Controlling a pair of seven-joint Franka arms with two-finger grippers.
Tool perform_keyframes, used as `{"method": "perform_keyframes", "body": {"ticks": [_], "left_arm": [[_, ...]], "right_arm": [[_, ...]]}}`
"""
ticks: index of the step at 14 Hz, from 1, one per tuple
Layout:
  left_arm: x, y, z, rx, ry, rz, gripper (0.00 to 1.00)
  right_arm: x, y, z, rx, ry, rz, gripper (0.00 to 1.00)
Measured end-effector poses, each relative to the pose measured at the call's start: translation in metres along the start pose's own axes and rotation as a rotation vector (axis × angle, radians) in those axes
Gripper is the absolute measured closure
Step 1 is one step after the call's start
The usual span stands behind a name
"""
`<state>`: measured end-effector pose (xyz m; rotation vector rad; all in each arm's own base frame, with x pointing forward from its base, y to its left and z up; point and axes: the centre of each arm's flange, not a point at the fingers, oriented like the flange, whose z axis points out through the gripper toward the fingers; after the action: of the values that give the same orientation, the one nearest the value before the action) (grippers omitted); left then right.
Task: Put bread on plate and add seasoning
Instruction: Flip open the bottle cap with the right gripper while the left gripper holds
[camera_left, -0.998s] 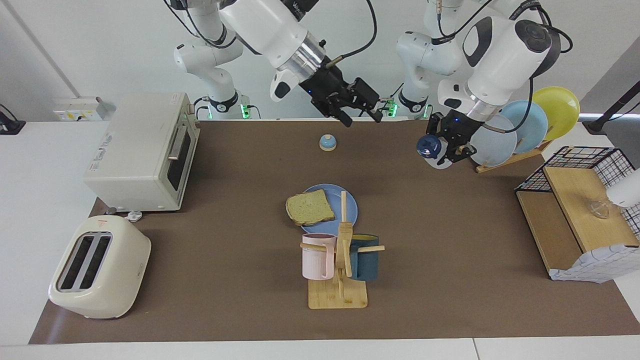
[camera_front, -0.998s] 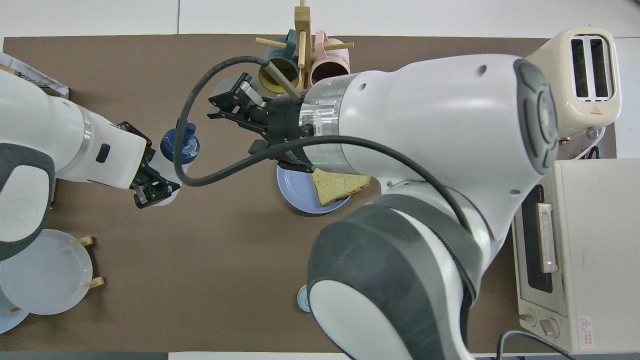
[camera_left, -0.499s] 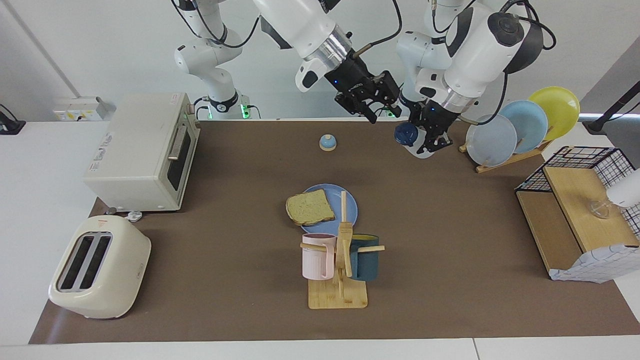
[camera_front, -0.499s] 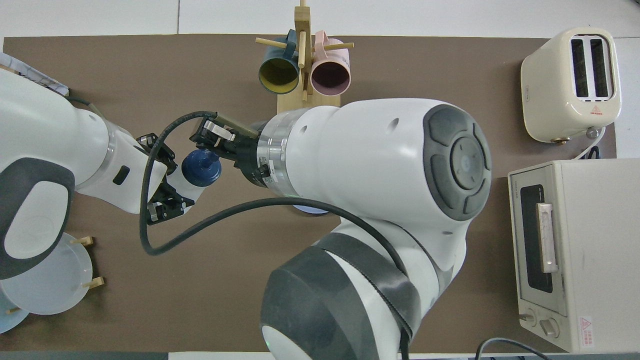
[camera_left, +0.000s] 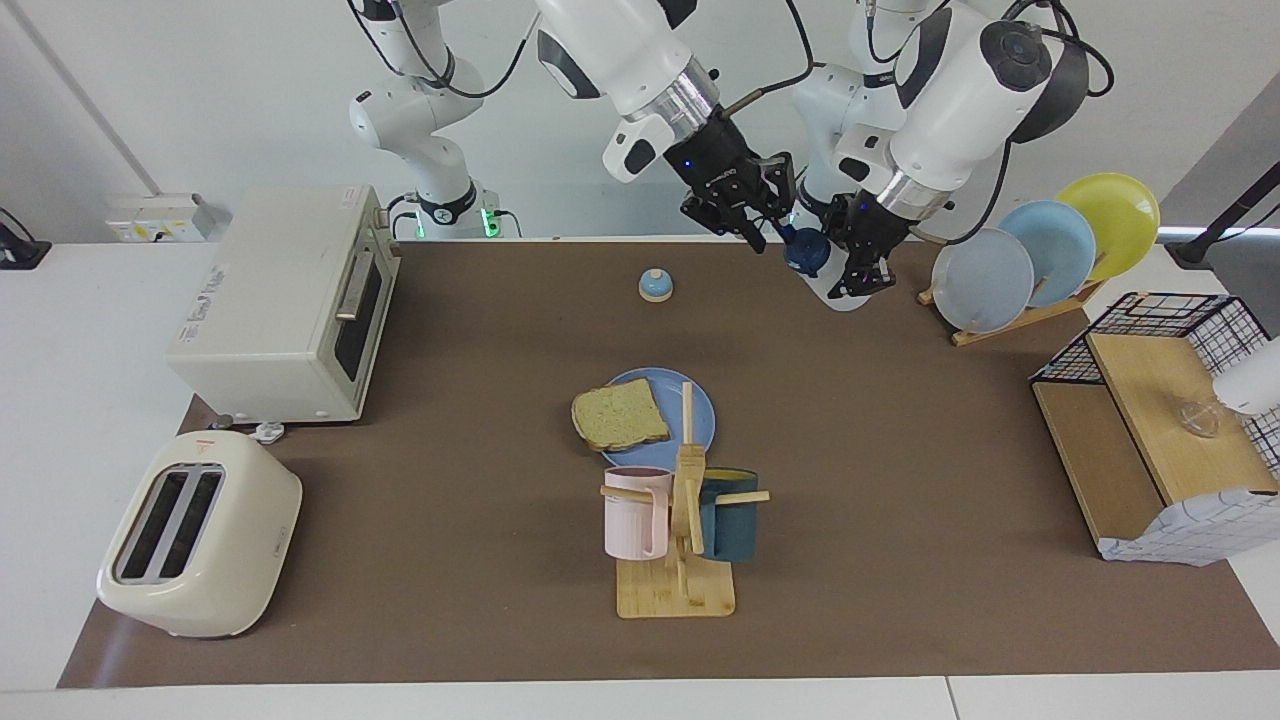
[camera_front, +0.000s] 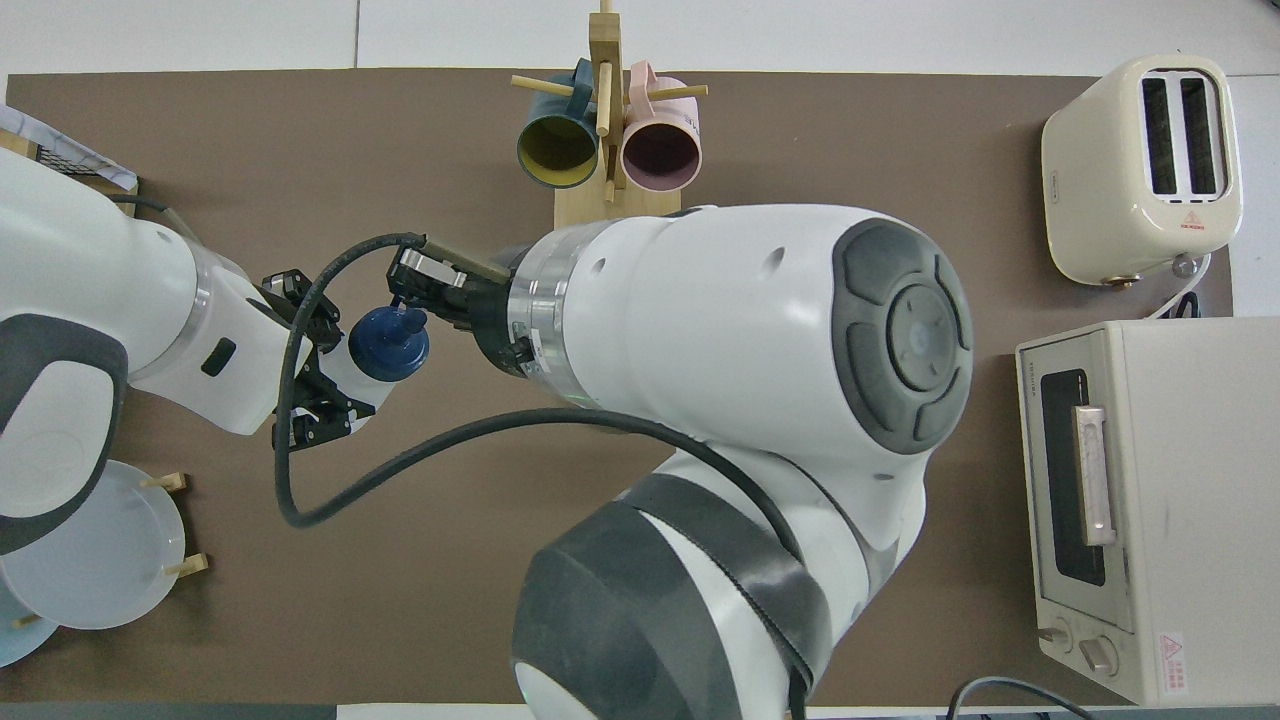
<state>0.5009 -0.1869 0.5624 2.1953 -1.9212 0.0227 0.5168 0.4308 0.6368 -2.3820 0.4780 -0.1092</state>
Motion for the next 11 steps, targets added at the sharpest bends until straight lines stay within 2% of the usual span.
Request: {"method": "perform_keyframes", "body": {"ticks": [7, 11], "left_arm": [[0.0024, 0.0019, 0.0029, -0.007, -0.003, 0.008, 0.53], [0.0026, 0.0024, 0.0055, -0.012, -0.005, 0.009, 0.53]], "right_arm": [[-0.0123, -0.0047, 0.0044, -0.009, 0.001, -0.030, 0.60], [-0.0119, -0.0046, 0.0043, -0.009, 0.001, -0.029, 0.69]]}}
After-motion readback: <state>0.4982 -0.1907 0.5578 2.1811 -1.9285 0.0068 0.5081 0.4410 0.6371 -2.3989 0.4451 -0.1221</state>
